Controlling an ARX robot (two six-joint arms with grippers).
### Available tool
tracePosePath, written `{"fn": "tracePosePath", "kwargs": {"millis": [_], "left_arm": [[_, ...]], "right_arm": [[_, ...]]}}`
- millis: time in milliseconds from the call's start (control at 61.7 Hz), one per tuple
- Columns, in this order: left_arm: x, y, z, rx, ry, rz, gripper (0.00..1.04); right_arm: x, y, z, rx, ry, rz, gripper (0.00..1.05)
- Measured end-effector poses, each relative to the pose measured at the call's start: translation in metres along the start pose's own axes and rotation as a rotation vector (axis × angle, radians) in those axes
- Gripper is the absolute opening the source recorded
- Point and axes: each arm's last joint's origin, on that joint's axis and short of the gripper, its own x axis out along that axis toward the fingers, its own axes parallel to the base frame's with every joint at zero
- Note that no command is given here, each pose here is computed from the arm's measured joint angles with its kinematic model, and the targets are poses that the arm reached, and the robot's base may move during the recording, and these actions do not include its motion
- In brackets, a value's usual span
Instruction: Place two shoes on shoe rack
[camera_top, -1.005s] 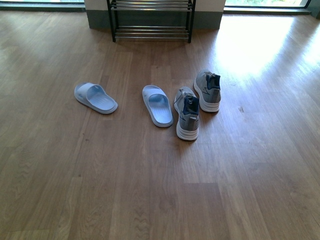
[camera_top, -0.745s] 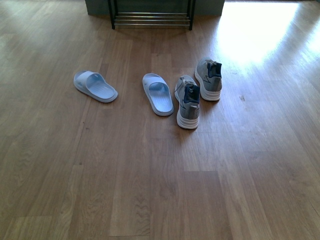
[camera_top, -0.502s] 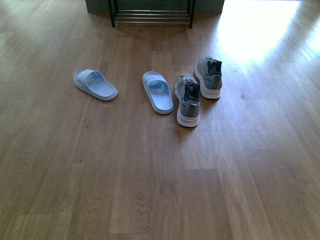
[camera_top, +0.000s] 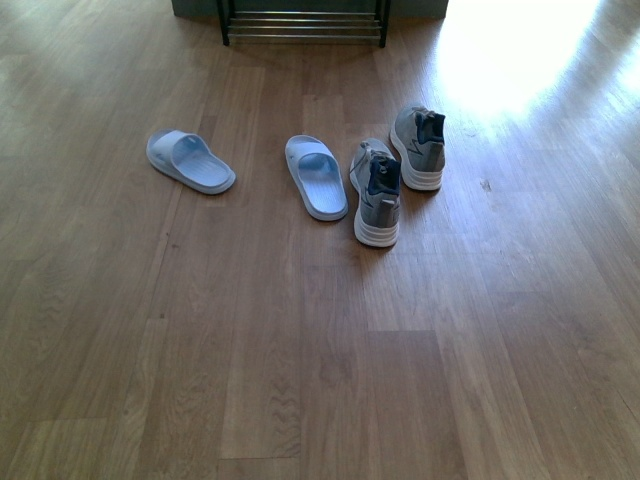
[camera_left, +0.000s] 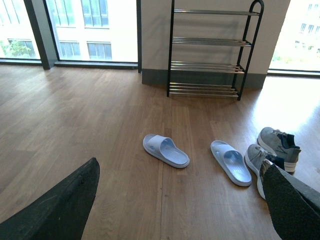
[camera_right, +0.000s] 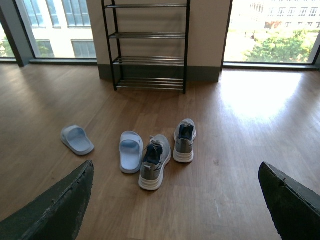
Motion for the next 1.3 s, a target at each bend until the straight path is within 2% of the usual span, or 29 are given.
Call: {"fn": "tracePosePath", "kwargs": {"millis": [1296], "left_arm": [[0.0, 0.0, 0.0, 0.0, 0.0, 0.0, 0.95]], "right_arm": [[0.0001, 0.0, -0.0001, 0.0, 0.001, 0.0, 0.96]]}}
